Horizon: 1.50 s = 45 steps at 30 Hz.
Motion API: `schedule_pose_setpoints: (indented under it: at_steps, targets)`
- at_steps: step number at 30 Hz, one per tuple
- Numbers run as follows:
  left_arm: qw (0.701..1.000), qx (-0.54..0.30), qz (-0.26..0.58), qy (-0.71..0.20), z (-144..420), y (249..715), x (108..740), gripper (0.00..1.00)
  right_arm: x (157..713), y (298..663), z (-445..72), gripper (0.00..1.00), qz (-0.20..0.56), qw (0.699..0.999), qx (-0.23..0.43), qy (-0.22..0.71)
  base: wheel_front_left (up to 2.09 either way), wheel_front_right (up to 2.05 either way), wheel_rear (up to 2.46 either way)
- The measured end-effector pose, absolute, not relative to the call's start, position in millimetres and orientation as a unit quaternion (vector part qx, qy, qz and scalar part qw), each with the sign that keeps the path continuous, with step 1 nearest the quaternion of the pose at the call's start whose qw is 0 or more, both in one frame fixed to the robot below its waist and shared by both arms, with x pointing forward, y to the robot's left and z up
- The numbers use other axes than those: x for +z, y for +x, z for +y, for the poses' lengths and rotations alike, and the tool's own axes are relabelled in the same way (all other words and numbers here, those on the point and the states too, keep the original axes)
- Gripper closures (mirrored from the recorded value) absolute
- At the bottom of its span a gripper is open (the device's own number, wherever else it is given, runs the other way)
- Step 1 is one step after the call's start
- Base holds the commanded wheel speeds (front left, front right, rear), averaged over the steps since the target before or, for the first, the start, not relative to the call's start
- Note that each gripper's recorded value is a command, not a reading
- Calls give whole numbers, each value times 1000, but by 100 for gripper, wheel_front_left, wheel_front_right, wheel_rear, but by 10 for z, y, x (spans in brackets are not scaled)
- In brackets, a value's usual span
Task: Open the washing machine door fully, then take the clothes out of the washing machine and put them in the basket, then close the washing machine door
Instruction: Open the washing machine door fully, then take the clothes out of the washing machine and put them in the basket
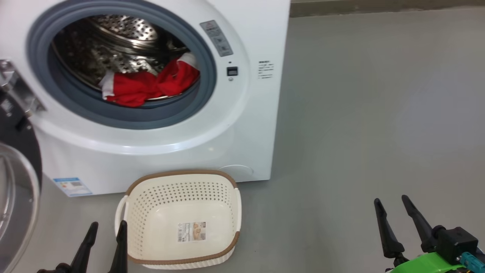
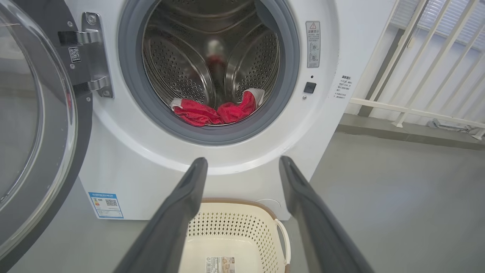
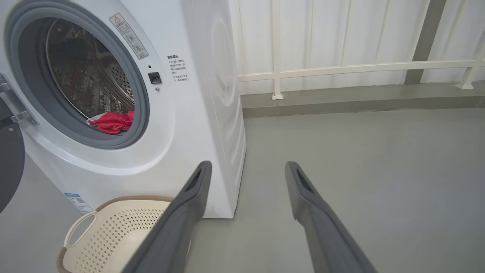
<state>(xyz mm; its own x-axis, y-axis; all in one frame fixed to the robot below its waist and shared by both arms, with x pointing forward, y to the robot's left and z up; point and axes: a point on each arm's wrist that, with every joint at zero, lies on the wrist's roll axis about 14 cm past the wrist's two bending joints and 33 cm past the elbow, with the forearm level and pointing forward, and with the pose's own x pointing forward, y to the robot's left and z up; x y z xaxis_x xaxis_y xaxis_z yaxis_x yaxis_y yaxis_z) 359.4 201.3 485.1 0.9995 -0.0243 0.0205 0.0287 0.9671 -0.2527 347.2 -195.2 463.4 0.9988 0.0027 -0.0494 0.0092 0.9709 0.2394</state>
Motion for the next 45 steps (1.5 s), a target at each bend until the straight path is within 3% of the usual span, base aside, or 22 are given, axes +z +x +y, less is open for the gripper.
schedule_pose_setpoints:
  at_steps: [13, 45]
  targets:
    - [989, -56, -4, -137, 1727, 3711, 4850, 0, 4583, 3235, -2241, 0, 28, 991, -52, 121, 0, 0, 0]
    - [986, -42, 0, -159, 1795, 3696, 4817, 0, 4560, 3288, -2146, 0, 32, 990, -43, 128, 22, -22, 0]
